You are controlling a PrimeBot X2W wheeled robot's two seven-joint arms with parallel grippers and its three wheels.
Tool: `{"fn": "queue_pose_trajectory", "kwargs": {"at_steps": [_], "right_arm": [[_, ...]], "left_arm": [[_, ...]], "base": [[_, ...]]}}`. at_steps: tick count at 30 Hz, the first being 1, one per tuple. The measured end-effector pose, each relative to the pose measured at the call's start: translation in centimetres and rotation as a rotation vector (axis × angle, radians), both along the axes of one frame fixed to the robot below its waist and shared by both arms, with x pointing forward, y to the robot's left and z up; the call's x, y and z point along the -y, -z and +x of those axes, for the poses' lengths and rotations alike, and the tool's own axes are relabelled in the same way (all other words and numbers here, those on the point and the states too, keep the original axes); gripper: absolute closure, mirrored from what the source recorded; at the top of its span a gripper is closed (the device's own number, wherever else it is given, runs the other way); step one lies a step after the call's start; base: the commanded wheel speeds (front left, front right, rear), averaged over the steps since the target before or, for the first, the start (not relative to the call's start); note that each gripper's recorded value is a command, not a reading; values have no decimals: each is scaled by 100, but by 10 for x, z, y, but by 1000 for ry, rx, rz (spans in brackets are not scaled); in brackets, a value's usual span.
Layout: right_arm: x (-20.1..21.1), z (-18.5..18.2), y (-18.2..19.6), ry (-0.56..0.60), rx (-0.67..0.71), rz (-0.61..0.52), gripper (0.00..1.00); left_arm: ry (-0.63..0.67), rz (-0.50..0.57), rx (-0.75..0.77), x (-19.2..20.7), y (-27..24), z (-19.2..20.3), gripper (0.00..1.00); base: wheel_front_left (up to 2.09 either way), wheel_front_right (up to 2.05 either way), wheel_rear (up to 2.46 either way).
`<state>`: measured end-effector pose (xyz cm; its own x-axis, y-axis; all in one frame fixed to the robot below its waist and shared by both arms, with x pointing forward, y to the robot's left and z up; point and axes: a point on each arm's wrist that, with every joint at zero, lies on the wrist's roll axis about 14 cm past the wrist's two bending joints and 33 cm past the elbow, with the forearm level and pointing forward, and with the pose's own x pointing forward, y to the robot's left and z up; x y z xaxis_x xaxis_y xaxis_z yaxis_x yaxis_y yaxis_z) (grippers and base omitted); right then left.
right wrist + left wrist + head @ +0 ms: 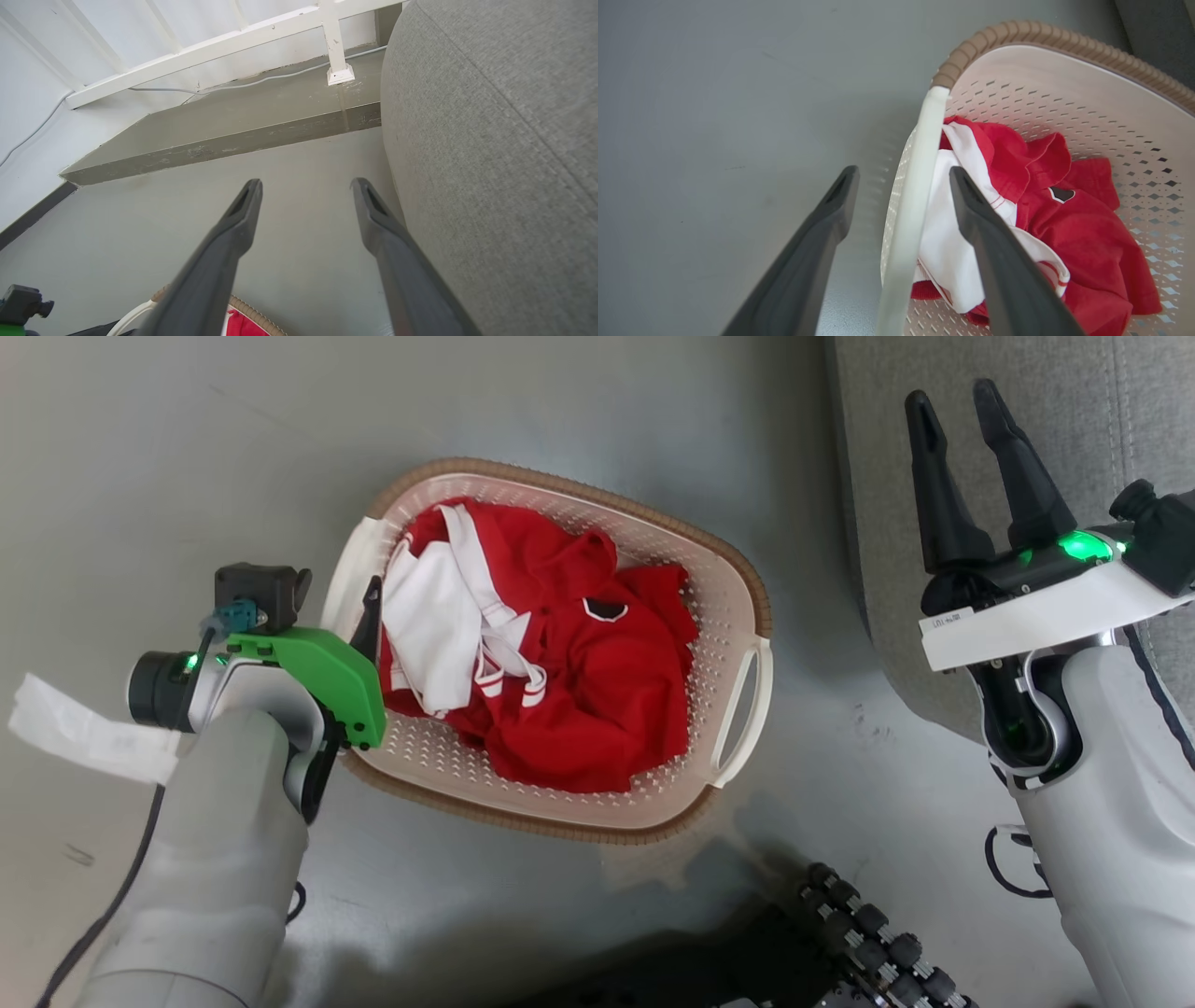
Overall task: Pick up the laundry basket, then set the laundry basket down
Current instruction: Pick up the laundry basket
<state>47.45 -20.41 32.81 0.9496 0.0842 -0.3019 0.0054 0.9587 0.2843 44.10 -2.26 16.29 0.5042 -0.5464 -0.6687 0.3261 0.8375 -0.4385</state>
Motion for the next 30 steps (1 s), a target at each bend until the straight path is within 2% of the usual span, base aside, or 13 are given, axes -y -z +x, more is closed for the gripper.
{"fn": "queue_pose_trajectory", "kwargs": {"at_steps": [7,8,9,11,12,14,15,16,20,30], "right_arm": [[3,3,9,8,-13,-3,0],[3,3,10,10,-15,-3,0],[4,3,11,12,-18,-3,0],[4,3,13,14,-21,-5,0],[5,4,13,15,-21,-5,0],[5,4,14,17,-22,-3,0],[5,4,14,17,-23,-3,0],[5,4,14,19,-24,-2,0],[5,3,16,23,-30,0,0],[3,5,4,24,-3,7,0]], "left_arm": [[59,26,-50,3,20,-5,0],[62,28,-54,3,22,-6,12],[65,31,-60,3,24,-6,12],[74,35,-70,4,27,-9,31],[78,37,-74,5,28,-9,51],[85,44,-86,5,31,-11,60],[87,45,-88,5,31,-11,84],[88,45,-88,5,32,-11,100],[87,36,-99,7,32,-12,100],[-34,15,-103,-4,21,-3,100]], "base": [[0,0,0],[0,0,0],[0,0,0],[0,0,0],[0,0,0],[0,0,0],[0,0,0],[0,0,0],[0,0,0],[0,0,0]]}}
